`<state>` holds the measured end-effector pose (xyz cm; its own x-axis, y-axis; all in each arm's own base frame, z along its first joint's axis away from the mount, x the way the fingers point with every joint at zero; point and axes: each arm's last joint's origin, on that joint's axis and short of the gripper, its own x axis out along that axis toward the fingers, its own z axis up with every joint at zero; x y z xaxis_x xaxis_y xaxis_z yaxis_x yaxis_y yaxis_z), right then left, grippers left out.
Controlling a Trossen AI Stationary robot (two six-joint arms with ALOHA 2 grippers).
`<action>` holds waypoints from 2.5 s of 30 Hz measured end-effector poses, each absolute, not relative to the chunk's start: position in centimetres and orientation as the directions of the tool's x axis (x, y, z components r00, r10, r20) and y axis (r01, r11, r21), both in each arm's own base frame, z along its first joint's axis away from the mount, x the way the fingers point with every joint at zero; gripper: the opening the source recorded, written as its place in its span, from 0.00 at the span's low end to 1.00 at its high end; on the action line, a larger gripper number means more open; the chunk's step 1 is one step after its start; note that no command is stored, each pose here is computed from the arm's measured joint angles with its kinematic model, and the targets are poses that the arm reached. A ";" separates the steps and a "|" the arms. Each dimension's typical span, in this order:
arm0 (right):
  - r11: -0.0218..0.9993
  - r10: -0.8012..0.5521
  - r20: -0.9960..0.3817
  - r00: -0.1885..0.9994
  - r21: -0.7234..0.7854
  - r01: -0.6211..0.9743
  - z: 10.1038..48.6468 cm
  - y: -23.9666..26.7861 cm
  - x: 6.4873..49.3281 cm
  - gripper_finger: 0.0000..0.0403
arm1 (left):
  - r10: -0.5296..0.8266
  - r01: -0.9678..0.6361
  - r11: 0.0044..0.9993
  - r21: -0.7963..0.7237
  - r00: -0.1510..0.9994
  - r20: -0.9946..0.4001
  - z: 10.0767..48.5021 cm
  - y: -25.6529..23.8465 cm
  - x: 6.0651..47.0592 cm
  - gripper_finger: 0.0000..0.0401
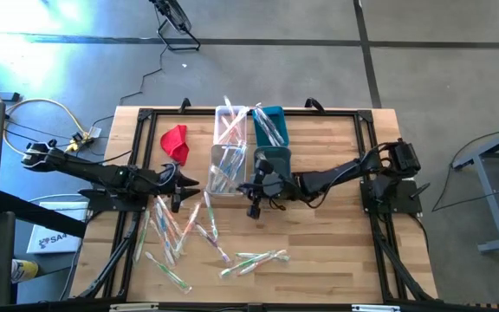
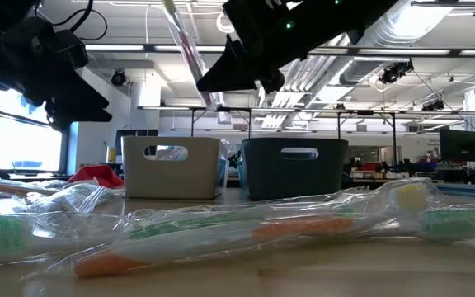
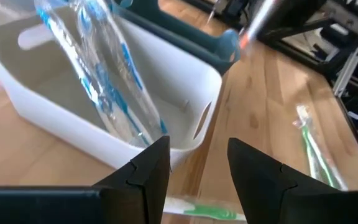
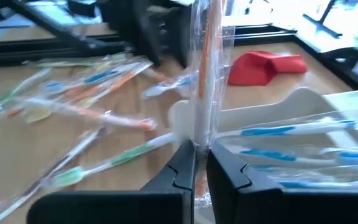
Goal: Pick & Place Toothbrushes
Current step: Put the orange toothbrush into the transparent bin
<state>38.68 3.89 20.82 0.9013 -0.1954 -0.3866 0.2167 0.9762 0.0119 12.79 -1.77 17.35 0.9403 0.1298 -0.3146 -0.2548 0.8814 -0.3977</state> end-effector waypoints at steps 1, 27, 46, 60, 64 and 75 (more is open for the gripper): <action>0.974 -0.207 -0.383 0.900 0.006 0.227 20.9 3.5 38.7 0.03 | 0.130 -0.262 0.877 -0.403 0.937 -0.325 17.2 -1.8 12.9 0.40; 0.950 -0.305 -0.308 0.901 -0.026 0.313 21.7 -8.9 38.3 0.02 | 0.393 -0.485 0.823 -0.297 0.862 -0.319 16.4 -1.4 14.4 0.40; 0.955 -0.265 -0.306 0.915 0.050 0.293 21.7 -7.0 38.7 0.02 | 0.428 -0.457 0.882 -0.112 0.878 -0.215 17.8 3.7 14.8 0.40; 0.956 -0.239 -0.306 0.922 0.092 0.278 21.7 -5.9 38.9 0.02 | 0.254 -0.283 0.940 -0.192 0.953 -0.163 18.4 4.8 14.6 0.40; 0.960 -0.226 -0.306 0.925 0.091 0.265 21.7 -5.4 39.0 0.02 | 0.254 -0.289 0.926 -0.244 0.953 -0.166 18.3 4.8 14.6 0.40; 0.965 -0.215 -0.306 0.927 0.076 0.249 21.7 -4.9 39.0 0.02 | 0.249 -0.287 0.924 -0.251 0.953 -0.172 18.3 4.8 14.6 0.40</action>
